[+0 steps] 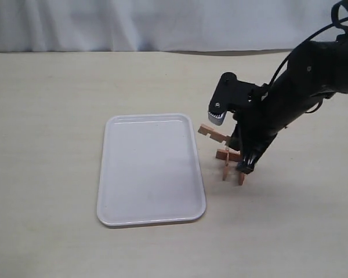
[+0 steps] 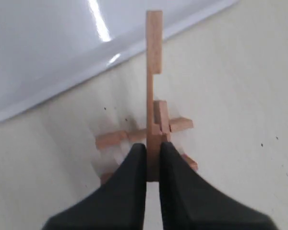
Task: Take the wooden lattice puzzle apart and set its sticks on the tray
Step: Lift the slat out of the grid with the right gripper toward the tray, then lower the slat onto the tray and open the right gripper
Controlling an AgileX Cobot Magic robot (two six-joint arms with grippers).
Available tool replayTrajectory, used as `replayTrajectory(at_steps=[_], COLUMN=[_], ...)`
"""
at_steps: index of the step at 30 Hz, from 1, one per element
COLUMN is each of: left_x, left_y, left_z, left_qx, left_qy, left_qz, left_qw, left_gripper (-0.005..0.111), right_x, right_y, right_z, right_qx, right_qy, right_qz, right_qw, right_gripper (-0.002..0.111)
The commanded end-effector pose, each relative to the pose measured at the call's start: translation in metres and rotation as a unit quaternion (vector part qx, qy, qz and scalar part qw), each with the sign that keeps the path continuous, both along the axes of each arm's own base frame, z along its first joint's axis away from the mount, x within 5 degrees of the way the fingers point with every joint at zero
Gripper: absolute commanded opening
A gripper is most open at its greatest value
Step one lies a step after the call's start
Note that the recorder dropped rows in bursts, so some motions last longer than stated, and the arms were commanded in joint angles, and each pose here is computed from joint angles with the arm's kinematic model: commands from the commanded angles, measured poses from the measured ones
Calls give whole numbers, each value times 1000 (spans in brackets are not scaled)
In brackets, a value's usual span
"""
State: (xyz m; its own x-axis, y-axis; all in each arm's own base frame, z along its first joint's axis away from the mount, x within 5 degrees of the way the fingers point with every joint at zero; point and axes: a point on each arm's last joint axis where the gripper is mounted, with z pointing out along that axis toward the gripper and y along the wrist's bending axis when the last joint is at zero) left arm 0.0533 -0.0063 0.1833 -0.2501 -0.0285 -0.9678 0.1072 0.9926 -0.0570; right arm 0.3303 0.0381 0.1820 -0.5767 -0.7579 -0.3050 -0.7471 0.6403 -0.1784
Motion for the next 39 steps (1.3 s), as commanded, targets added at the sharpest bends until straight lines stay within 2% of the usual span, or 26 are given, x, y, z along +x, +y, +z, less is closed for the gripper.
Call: replayTrajectory(at_steps=[1, 7, 12, 15, 21, 28, 30, 34, 39], left_x=[0, 0, 0, 0, 0, 0, 0, 0, 0], left_y=[0, 0, 0, 0, 0, 0, 0, 0, 0], left_z=[1, 1, 1, 1, 1, 1, 1, 1, 1], left_qx=[0, 0, 0, 0, 0, 0, 0, 0, 0], left_qy=[-6, -6, -6, -6, -6, -6, -6, -6, -6], left_qz=[-2, -2, -2, -2, -2, -2, -2, -2, -2], left_qw=[1000, 1000, 1000, 1000, 1000, 1000, 1000, 1000, 1000], left_gripper=[0, 0, 0, 0, 0, 0, 0, 0, 0], right_x=[-1, 0, 17, 27, 47, 59, 63, 64, 58], right_y=[32, 81, 97, 99, 107, 112, 111, 117, 134], right_z=[5, 10, 2, -9, -27, -48, -49, -47, -47], right_qx=[12, 42, 75, 76, 70, 23, 13, -8, -59], right_qy=[-24, -101, -184, -204, -192, -108, -97, -95, -115], right_qz=[36, 52, 17, 13, 16, 57, 47, 49, 97], right_qw=[999, 993, 980, 976, 979, 992, 994, 994, 987], right_gripper=[5, 5, 5, 5, 5, 5, 5, 5, 6])
